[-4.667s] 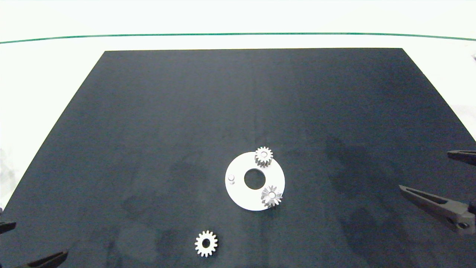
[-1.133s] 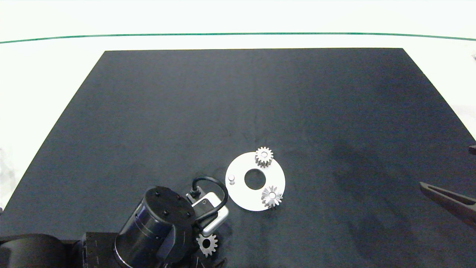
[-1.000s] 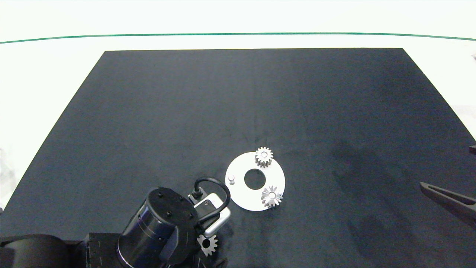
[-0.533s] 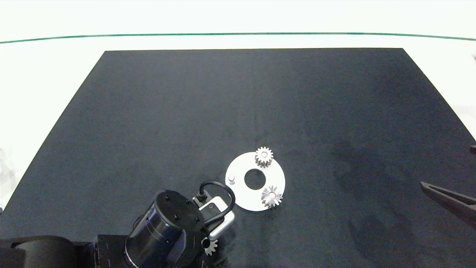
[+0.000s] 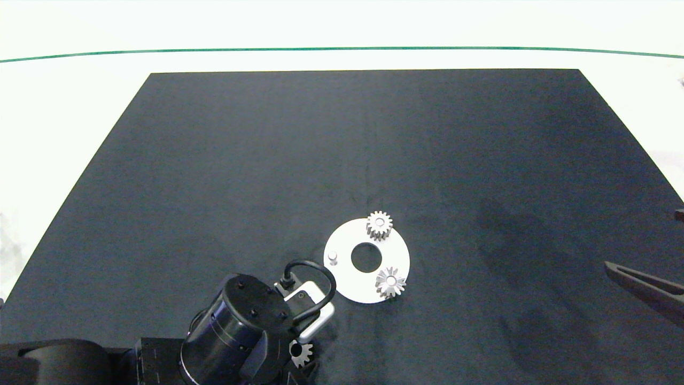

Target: Install three planetary gears onto the carrier pins

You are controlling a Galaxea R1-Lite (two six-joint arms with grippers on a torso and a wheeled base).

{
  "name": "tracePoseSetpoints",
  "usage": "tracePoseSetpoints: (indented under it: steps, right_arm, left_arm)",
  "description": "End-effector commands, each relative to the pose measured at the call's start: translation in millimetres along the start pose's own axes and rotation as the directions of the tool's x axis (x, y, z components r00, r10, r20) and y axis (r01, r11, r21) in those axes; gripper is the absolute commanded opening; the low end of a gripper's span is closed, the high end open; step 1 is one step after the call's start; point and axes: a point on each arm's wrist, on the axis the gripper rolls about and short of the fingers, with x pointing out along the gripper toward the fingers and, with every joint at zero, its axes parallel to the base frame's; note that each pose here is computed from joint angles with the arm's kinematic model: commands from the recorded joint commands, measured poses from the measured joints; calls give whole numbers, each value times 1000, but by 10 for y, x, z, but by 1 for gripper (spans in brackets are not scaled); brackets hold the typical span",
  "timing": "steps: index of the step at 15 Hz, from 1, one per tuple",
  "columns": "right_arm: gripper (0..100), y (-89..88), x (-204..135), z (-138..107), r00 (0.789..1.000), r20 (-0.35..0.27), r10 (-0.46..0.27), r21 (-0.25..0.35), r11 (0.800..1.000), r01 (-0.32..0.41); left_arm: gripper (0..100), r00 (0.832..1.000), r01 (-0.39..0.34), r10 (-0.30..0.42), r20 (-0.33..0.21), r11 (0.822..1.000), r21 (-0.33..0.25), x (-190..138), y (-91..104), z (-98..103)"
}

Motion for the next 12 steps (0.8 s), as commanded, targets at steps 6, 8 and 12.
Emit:
tracePoseSetpoints:
  steps: [6,8,12]
  right_arm:
    - [100,-3,-6,4,1000,3,-2,0,1000,2]
    - [100,-1,-2,4,1000,2,-2,-1,1000,2]
    - [100,-3,-1,4,1000,1,-3,-1,1000,3]
  left_arm:
    - [32,1000,-4,4,-23,1000,6,32,-19,-43]
    - [27,1000,-11,11,-1,1000,-9,9,3,9]
    - [22,990,-26,34,136,998,-59,-201,127,333]
